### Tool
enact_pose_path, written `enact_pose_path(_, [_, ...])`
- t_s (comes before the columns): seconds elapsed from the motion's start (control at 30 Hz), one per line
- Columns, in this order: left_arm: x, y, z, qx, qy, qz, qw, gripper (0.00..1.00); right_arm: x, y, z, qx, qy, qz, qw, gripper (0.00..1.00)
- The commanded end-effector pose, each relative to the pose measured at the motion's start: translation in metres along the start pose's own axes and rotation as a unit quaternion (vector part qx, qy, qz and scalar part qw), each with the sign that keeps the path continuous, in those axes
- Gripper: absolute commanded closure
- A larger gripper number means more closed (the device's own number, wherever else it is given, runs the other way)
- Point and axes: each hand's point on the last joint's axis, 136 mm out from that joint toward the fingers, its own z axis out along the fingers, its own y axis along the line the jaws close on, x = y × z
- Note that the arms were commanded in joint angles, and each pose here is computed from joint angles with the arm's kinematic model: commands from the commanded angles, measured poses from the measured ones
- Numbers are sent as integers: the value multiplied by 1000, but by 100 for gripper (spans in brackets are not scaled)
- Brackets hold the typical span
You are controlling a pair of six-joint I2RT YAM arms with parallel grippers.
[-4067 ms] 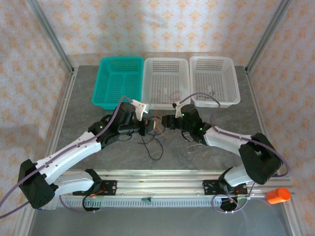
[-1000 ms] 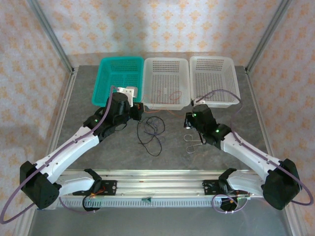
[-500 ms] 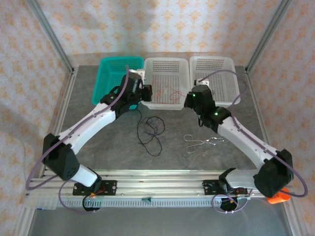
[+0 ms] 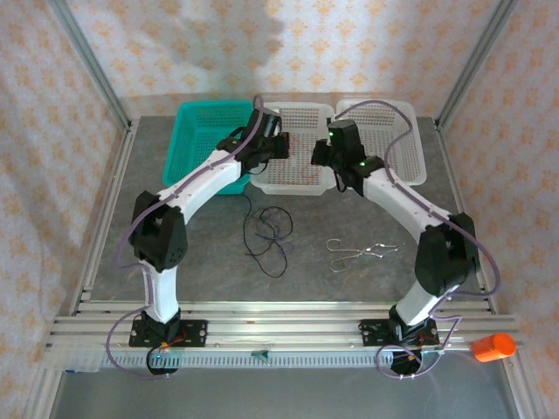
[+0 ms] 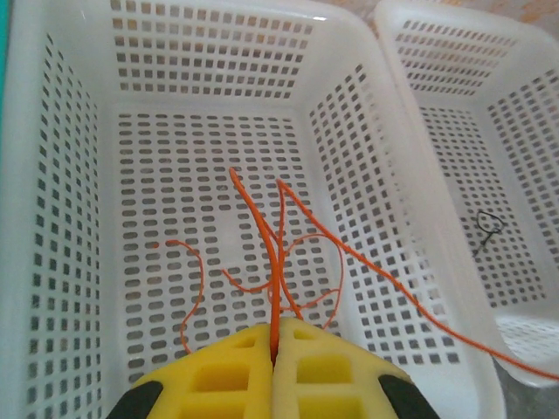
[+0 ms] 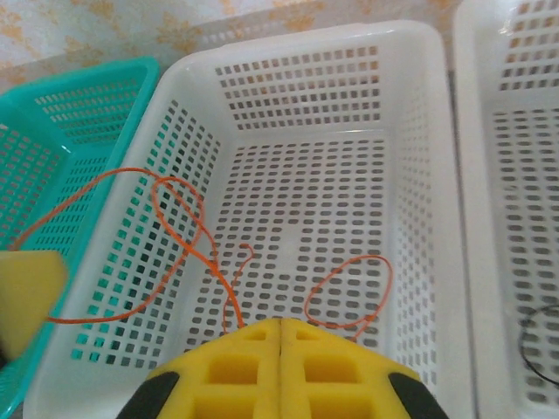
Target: Untangle the cables
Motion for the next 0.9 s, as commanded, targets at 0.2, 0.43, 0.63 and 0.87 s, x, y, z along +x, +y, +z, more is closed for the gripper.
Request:
enact_pose_path(0.2, [2, 27, 52, -66, 27, -19, 997, 100, 3, 7, 62, -7, 30, 1, 1000, 100])
enact_pose_path(0.43, [2, 32, 70, -76, 35, -23, 996, 100, 7, 11, 88, -9, 48, 6, 999, 99])
enact_pose_path(0.63, [0, 32, 68, -76, 33, -21, 996, 87, 9, 12, 92, -14, 53, 7, 999, 79])
enact_pose_path(0.87, [-10, 27, 55, -66, 20, -20, 997, 67, -2, 15, 78, -19, 33, 3, 999, 64])
